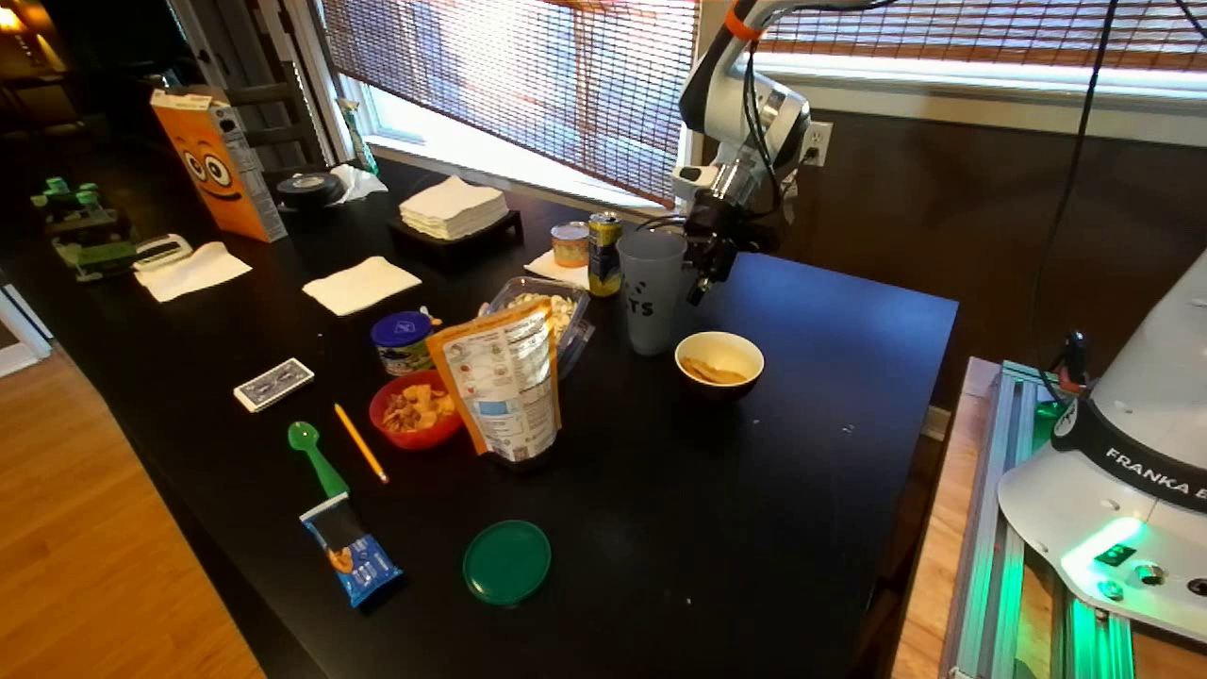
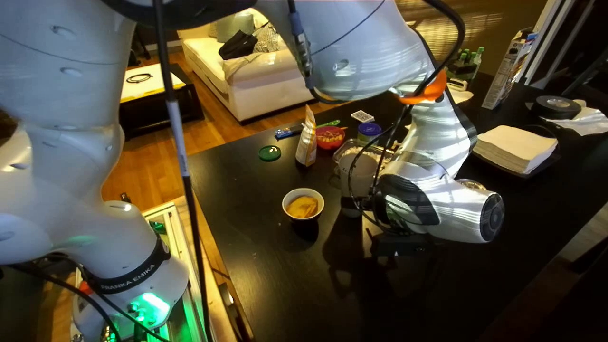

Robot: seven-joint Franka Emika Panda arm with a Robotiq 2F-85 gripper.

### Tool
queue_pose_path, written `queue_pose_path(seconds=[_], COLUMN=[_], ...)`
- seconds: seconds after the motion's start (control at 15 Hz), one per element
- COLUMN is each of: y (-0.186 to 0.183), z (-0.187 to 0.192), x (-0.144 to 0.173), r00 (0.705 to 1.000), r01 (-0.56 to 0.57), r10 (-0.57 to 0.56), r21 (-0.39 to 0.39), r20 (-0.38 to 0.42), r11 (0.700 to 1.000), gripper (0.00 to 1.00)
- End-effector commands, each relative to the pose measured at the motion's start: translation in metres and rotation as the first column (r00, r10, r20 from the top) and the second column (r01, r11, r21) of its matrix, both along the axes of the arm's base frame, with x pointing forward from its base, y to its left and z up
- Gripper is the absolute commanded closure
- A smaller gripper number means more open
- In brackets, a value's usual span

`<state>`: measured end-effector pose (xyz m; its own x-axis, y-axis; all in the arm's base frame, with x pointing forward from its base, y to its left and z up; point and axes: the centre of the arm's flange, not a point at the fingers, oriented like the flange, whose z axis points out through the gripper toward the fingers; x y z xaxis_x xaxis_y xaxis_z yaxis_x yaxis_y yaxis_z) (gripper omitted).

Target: Pour the contents in the grey cup in the clear bowl.

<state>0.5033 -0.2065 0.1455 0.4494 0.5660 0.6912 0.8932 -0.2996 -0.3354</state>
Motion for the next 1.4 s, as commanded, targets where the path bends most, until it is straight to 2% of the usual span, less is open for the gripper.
queue_pose_path(seconds=[0.0, 0.47, 0.67, 1.33], y=[0.004, 0.015, 0.021, 0.033], z=[-0.010, -0.009, -0.013, -0.040], x=[0.007, 0.008, 0.010, 0.006], r00=[0.999, 0.995, 0.992, 0.994], r01=[-0.003, 0.085, 0.118, 0.107], r10=[0.003, -0.085, -0.119, -0.107], r21=[0.007, 0.001, 0.029, 0.031], r20=[0.048, 0.045, 0.039, -0.008], r11=[1.000, 0.996, 0.993, 0.994], gripper=[0.00, 0.00, 0.00, 0.00])
